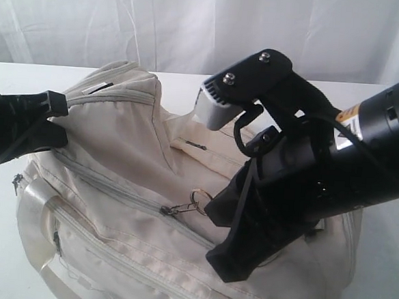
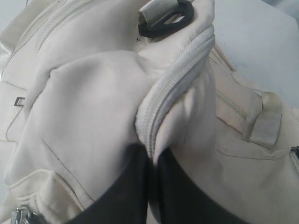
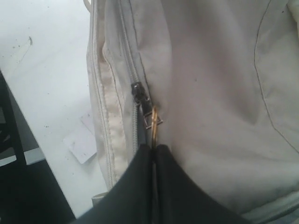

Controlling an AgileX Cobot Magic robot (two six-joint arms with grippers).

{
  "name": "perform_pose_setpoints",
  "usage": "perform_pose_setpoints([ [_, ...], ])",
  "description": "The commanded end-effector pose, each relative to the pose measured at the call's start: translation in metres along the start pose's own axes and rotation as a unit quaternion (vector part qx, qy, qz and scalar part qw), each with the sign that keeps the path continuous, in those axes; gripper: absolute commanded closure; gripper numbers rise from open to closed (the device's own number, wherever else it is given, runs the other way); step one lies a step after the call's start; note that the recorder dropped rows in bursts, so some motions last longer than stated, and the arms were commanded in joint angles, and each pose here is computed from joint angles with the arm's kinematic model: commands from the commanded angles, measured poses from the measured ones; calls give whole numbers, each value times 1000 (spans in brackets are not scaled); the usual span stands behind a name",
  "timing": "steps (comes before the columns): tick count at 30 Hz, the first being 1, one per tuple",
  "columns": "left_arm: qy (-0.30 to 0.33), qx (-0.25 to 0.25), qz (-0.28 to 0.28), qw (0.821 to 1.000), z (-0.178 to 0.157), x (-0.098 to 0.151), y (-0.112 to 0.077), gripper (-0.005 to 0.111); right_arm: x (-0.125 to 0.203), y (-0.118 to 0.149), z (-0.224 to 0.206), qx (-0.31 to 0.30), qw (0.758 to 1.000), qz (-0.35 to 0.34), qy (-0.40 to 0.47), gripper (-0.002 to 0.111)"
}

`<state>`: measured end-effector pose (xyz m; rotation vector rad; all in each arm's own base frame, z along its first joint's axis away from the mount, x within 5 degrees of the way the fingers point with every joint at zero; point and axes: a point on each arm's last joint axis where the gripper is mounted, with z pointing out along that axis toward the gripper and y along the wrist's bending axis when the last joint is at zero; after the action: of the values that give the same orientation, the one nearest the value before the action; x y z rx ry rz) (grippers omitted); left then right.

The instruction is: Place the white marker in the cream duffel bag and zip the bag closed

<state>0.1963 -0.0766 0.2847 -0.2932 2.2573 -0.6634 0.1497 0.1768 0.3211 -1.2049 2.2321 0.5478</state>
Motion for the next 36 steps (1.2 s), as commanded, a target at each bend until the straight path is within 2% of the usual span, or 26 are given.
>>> perform_pose_setpoints([
  [1,1,-4,8,1000,0,1,2,106,2,3,-2,-7,1000,5,6,108],
  [6,0,-4,8,1000,0,1,2,106,7,4,-2,-15,999,6,29,108],
  [18,-3,-4,11,1000,0,0,2,106,12,10,-22,-15,999,26,15,108],
  [28,-3,-4,12,1000,0,0,2,106,41,14,-26,-12,998,54,16,108],
  [36,-2,-5,11,1000,0,1,2,106,52,12,-42,27,998,57,-2,108],
])
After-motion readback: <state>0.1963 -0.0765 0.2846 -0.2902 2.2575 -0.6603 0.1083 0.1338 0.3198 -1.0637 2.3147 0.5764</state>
